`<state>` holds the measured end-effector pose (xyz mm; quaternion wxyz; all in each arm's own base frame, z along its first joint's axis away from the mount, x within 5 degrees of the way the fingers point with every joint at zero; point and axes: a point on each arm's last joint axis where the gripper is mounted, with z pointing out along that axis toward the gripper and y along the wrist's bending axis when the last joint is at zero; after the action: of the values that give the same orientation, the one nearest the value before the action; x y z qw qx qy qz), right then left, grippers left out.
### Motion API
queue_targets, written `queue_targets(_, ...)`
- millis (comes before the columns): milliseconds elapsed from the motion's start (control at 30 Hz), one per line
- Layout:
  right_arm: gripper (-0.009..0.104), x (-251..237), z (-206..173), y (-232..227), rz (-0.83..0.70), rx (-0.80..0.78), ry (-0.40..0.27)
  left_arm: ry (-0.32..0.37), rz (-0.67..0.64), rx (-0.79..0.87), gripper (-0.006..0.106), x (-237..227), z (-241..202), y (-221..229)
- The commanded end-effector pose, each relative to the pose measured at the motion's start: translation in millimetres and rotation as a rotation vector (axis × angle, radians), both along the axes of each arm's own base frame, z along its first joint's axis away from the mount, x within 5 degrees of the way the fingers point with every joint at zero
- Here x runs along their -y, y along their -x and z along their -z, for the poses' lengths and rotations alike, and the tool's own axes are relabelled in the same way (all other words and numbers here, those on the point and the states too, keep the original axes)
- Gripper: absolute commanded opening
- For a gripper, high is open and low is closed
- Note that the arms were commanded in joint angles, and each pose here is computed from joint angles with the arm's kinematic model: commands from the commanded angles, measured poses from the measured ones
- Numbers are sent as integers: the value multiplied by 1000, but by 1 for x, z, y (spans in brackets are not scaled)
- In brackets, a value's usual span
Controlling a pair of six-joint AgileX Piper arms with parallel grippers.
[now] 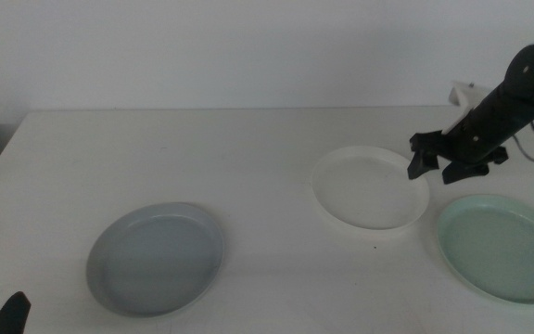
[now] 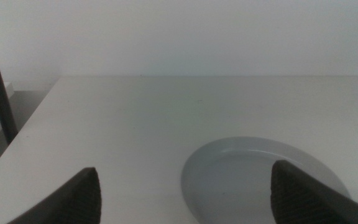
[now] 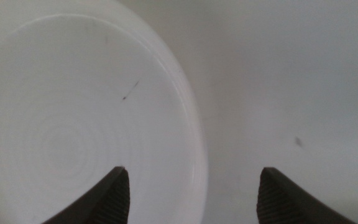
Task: Stack the three bowls on top of each other.
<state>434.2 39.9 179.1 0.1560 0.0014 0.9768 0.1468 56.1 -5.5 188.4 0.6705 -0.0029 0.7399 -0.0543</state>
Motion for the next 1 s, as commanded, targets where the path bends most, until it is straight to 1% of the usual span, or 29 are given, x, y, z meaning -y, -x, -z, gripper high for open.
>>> queue_targets(0,52,-2,-26,-7,5,112,-22,14,-15,95,105,-1,-9,1)
queue_targets(133,47,-4,-11,-9,-11,86,-31,14,-15,95,105,-1,-9,1)
queue_targets(233,39,-5,-6,-11,-8,79,-45,14,-15,95,105,-1,-9,1)
queue_targets(267,34,-5,-6,-11,-5,81,-50,14,-15,95,105,-1,-9,1)
queue_targets(333,21,-6,-6,-11,1,80,-61,14,-15,95,105,-1,-9,1)
queue_targets(400,2,-6,-11,-11,0,92,-64,14,-15,95,105,-1,-9,1)
queue_targets(433,-1,-6,-15,-9,-4,93,-64,14,-15,95,105,-1,-9,1)
queue_targets(533,-1,-7,-37,-1,-13,121,-69,14,-15,95,105,-1,-9,1)
queue_targets(700,-1,-9,-87,37,-16,212,-82,14,-15,95,105,-1,-9,1)
queue_targets(800,-1,-17,-102,65,-26,258,-80,14,-15,95,105,-1,-9,1)
queue_targets(967,-1,-26,-108,93,-30,266,-92,14,-15,95,105,-1,-9,1)
